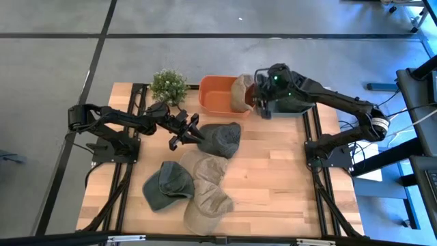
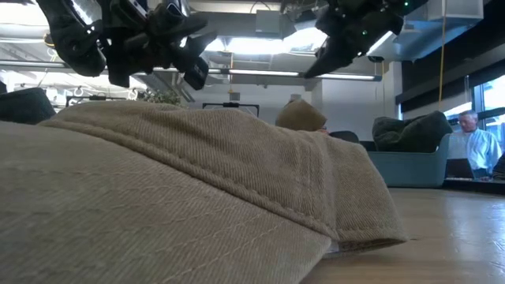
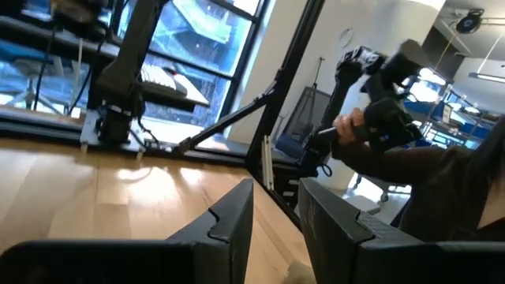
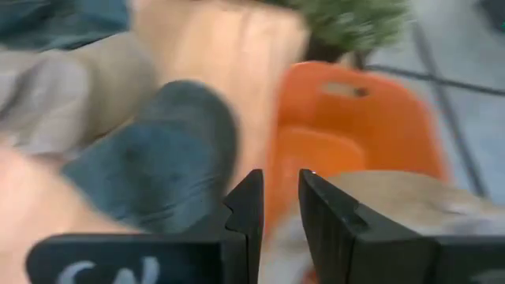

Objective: Pick & Place hat
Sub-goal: Put the top black cap into the blue bin

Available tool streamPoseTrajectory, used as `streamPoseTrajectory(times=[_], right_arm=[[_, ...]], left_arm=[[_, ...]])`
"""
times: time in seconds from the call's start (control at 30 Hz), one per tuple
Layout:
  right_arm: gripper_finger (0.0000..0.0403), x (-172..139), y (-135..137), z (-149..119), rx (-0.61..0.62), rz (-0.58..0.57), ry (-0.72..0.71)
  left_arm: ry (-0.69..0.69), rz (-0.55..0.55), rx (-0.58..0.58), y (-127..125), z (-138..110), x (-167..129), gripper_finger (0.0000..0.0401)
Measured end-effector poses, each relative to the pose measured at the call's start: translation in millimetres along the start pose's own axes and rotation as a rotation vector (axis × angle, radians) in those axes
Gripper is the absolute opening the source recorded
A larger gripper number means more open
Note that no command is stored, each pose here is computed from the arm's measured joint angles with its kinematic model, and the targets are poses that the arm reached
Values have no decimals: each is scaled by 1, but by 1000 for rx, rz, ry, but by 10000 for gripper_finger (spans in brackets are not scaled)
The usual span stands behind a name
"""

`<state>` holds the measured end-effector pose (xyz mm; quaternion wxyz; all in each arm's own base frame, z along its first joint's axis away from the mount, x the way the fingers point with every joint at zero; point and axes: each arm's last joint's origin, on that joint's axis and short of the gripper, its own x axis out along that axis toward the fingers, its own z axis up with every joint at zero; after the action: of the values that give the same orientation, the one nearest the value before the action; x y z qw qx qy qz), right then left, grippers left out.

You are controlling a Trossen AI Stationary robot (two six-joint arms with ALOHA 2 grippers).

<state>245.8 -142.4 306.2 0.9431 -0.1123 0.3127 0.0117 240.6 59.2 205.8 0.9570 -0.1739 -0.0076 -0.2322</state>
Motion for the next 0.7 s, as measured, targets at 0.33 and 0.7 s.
streamPoseTrajectory(times=[0.33, 0.7], right_arm=[[84, 31, 65, -2, 49, 223, 69], [84, 74, 108, -67, 227, 12, -124]], left_arm=[[58, 60, -7, -1, -11, 5, 100], [54, 65, 24, -7, -13, 11, 100]])
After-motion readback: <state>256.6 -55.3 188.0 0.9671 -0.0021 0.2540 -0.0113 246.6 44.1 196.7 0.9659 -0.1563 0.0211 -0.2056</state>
